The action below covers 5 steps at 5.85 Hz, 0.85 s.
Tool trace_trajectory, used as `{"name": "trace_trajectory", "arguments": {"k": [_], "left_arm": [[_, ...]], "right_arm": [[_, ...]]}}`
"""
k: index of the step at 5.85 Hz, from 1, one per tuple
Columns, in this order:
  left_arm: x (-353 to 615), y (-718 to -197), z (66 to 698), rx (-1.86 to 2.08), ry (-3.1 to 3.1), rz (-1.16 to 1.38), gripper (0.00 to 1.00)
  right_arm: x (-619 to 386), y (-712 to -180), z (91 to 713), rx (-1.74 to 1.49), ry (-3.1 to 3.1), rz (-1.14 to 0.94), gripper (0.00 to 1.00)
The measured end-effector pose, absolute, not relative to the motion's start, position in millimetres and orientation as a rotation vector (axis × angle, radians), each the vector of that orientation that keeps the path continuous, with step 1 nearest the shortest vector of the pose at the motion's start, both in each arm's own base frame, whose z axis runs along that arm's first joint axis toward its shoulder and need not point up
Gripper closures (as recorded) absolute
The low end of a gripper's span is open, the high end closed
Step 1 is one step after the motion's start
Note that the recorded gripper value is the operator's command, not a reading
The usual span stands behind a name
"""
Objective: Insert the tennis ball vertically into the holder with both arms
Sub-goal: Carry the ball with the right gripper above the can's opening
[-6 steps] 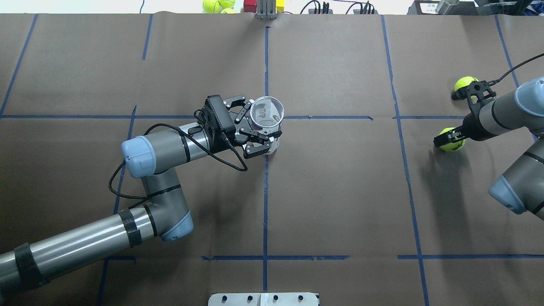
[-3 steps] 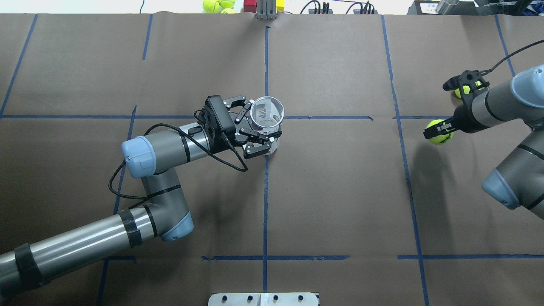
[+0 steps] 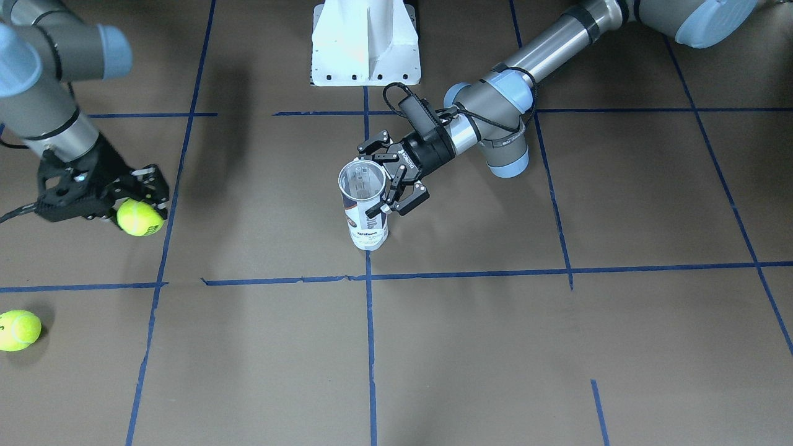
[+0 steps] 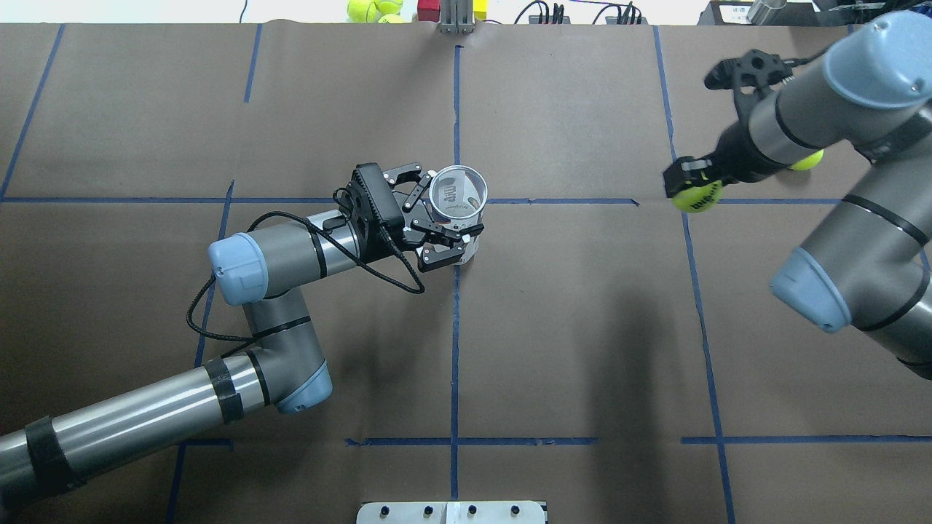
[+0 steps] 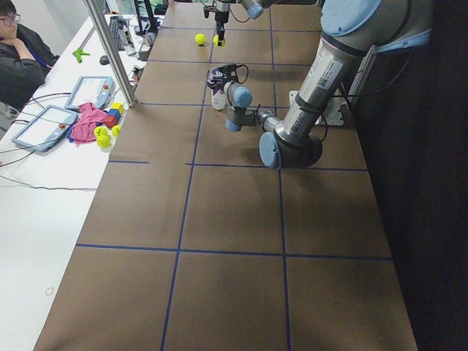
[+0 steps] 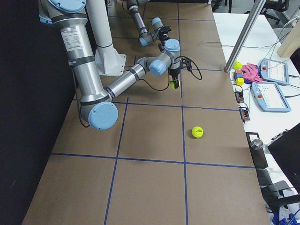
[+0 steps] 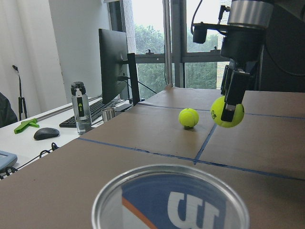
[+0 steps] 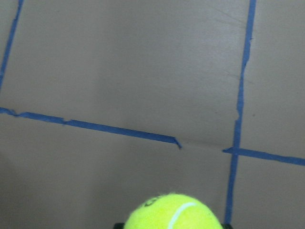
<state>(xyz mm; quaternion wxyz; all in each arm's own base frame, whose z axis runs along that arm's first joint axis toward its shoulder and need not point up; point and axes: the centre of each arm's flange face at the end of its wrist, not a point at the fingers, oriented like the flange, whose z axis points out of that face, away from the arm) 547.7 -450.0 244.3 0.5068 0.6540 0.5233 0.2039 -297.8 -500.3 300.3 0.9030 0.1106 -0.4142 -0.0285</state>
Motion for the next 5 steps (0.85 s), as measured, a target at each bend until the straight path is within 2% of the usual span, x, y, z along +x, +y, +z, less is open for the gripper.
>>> {"name": "trace_trajectory", "arguments": {"k": [3, 5], "left_arm": [[548, -450, 245, 1.576, 1.261, 0.491, 0.13], [548, -450, 245, 1.576, 1.261, 0.492, 0.13]], "right_arm": [[-365, -464, 134, 0.125, -0.927, 0.145, 0.96], [-406, -456, 67, 0.1, -0.904, 0.194, 0.94]]}}
